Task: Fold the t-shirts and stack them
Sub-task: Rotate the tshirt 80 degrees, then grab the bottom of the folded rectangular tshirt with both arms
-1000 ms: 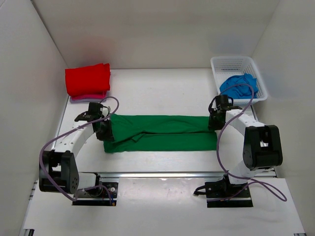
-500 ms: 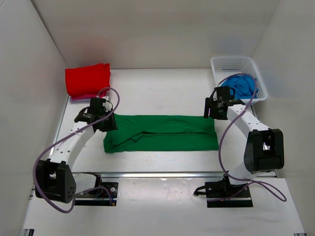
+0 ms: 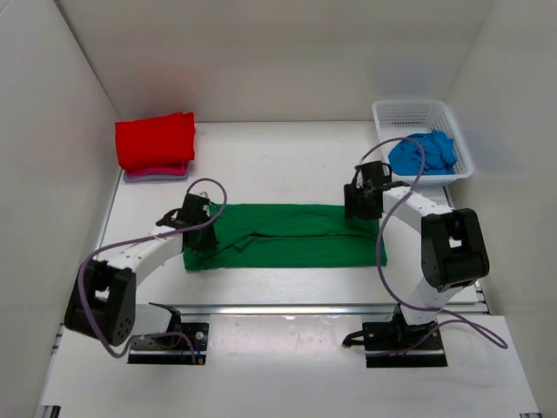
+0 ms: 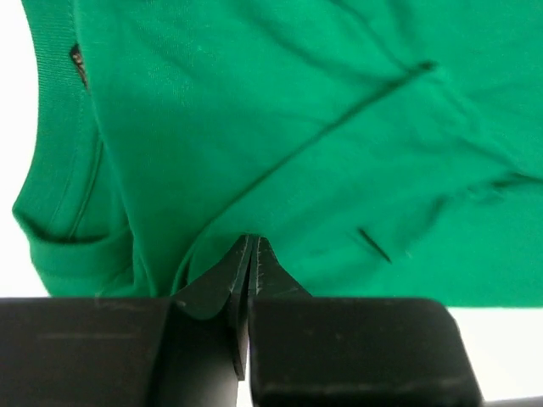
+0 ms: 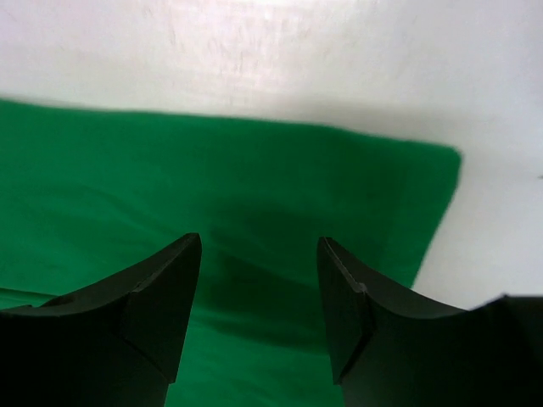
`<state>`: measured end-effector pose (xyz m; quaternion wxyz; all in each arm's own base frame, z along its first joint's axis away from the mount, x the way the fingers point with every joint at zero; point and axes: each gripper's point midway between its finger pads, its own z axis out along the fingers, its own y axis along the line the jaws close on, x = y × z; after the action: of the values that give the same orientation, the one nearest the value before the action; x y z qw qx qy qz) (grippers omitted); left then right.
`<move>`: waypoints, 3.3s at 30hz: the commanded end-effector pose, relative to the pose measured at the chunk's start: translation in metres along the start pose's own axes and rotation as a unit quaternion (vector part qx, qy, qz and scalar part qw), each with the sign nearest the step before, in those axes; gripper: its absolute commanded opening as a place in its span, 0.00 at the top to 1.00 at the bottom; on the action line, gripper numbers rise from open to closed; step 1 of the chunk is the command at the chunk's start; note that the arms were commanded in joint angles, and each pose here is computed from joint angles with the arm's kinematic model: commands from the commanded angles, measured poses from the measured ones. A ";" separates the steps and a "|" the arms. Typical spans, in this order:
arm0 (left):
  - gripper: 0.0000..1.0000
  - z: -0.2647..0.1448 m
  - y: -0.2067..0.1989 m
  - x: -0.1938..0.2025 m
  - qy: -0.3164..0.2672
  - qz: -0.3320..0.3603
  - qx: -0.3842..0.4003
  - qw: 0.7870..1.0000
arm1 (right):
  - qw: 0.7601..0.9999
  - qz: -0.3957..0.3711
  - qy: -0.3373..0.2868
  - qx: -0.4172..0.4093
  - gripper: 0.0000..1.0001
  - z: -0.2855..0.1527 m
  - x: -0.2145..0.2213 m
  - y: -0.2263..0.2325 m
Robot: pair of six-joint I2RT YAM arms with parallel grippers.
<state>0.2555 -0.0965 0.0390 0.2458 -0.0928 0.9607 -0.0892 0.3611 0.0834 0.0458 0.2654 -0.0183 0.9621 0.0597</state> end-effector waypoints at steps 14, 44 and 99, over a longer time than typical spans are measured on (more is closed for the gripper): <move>0.90 0.072 -0.023 -0.067 -0.038 0.005 -0.045 0.998 | 0.993 0.013 0.116 0.031 0.41 -0.020 0.108 0.013; 0.83 0.170 -0.184 -0.286 -0.088 0.080 0.076 0.990 | 0.984 -0.095 0.072 -0.134 0.36 -0.034 0.166 0.226; 0.48 -0.065 -0.127 0.124 0.091 -0.013 0.288 0.953 | 0.980 0.004 0.038 -0.193 0.47 -0.077 0.176 0.104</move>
<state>0.1366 -0.2141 0.0607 0.1801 -0.0237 0.9254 -0.3326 0.1638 0.1639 0.0284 0.2212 -0.0693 0.9481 0.2175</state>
